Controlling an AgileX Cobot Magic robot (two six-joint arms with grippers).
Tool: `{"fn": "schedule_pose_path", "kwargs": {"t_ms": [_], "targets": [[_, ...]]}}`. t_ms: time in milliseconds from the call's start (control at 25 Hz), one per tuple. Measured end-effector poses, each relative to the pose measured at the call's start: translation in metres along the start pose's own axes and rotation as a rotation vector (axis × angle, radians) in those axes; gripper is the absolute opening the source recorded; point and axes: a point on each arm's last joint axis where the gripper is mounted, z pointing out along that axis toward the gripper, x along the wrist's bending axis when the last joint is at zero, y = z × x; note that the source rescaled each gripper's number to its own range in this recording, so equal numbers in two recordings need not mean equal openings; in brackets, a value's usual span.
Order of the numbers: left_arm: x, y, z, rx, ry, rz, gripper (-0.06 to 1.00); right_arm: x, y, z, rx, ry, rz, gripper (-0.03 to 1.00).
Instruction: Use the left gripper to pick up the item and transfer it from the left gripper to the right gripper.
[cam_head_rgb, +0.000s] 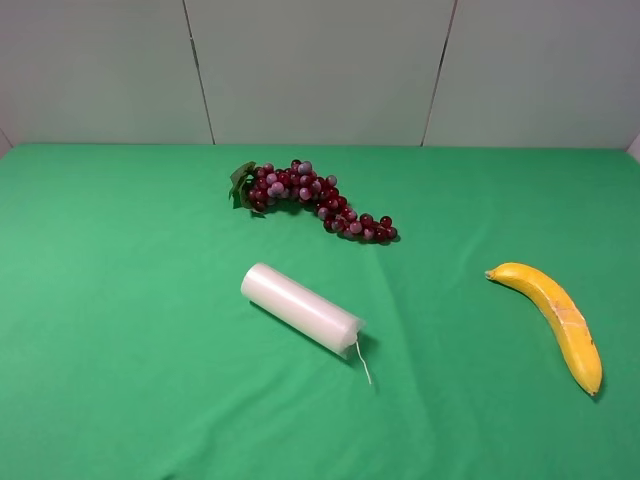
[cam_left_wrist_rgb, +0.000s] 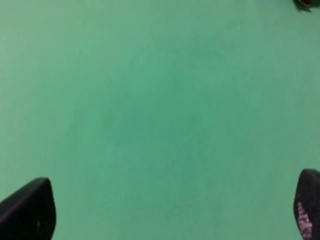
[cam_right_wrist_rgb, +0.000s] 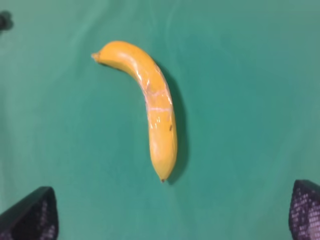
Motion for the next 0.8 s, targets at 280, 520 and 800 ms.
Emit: {"fn": "schedule_pose_path", "kwargs": {"t_ms": [280,520,800], "targets": [[0.0,0.0,0.0,0.0,0.0,0.0,0.92,0.001,-0.014,-0.018,-0.129,-0.001,-0.002,1.0],[0.0,0.0,0.0,0.0,0.0,0.0,0.92,0.0,-0.037,-0.025,-0.312,-0.015,-0.007,1.0],[0.0,0.0,0.0,0.0,0.0,0.0,0.92,0.0,-0.05,-0.01,-0.33,-0.017,-0.006,1.0]]}}
